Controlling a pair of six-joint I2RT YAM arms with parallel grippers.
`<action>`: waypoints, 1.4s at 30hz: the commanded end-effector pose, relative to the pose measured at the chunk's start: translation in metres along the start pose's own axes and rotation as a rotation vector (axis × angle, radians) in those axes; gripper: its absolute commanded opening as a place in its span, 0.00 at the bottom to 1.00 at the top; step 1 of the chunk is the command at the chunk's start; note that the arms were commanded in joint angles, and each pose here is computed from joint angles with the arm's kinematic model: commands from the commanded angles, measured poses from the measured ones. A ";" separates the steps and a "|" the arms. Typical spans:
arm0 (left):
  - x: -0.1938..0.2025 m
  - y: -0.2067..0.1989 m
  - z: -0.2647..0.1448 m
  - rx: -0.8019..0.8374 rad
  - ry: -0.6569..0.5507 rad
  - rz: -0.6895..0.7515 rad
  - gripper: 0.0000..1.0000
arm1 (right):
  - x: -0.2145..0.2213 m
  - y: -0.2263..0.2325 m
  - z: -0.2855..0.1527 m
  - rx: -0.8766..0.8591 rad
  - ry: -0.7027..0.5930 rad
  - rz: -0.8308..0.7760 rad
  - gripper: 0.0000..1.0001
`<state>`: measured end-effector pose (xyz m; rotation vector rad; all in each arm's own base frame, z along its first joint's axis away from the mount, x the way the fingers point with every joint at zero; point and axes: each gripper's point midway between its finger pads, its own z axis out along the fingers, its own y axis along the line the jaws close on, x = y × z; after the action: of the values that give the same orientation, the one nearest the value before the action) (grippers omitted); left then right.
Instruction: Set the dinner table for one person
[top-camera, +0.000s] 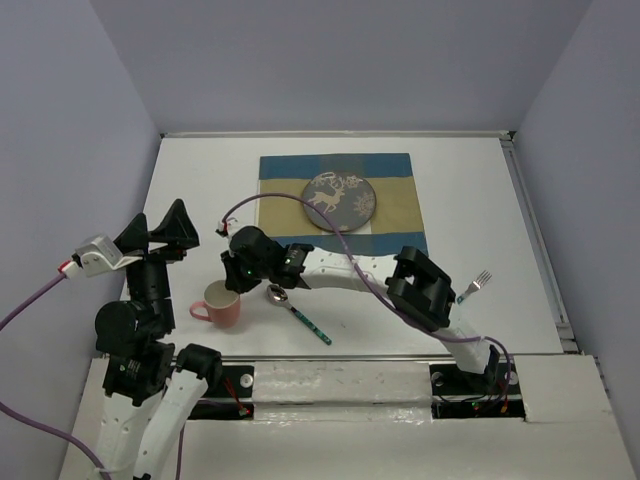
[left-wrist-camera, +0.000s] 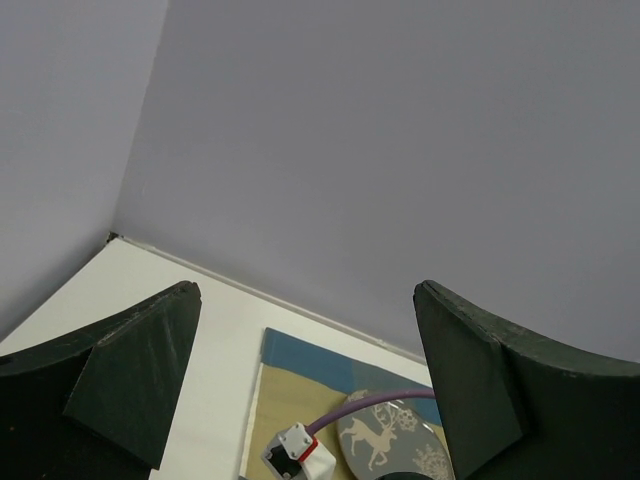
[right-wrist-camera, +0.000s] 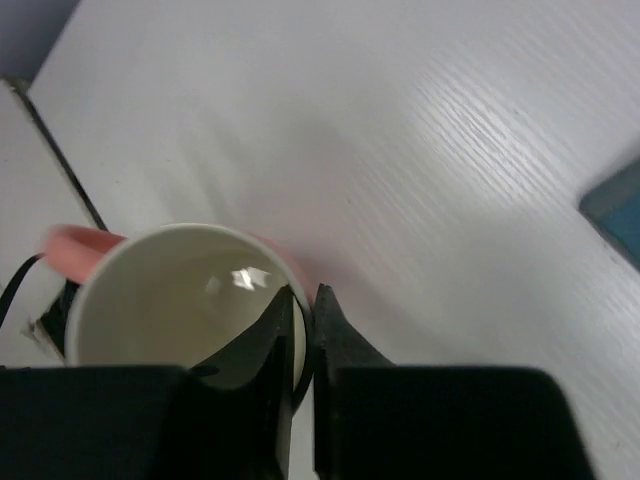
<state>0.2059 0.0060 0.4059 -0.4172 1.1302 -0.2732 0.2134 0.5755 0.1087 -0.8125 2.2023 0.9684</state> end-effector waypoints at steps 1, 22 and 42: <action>-0.011 -0.002 -0.002 0.011 -0.045 -0.019 0.99 | -0.021 0.019 -0.008 -0.012 -0.053 -0.018 0.00; 0.006 -0.034 -0.005 0.178 0.025 -0.042 0.99 | -0.225 -0.242 -0.239 0.593 -0.626 0.094 0.00; 0.031 -0.055 -0.003 0.260 0.119 -0.039 0.99 | -0.197 -0.515 -0.324 0.934 -0.547 0.328 0.00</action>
<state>0.2135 -0.0521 0.3964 -0.2113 1.2137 -0.4632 0.5991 0.0941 0.1328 0.2151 2.1686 0.0560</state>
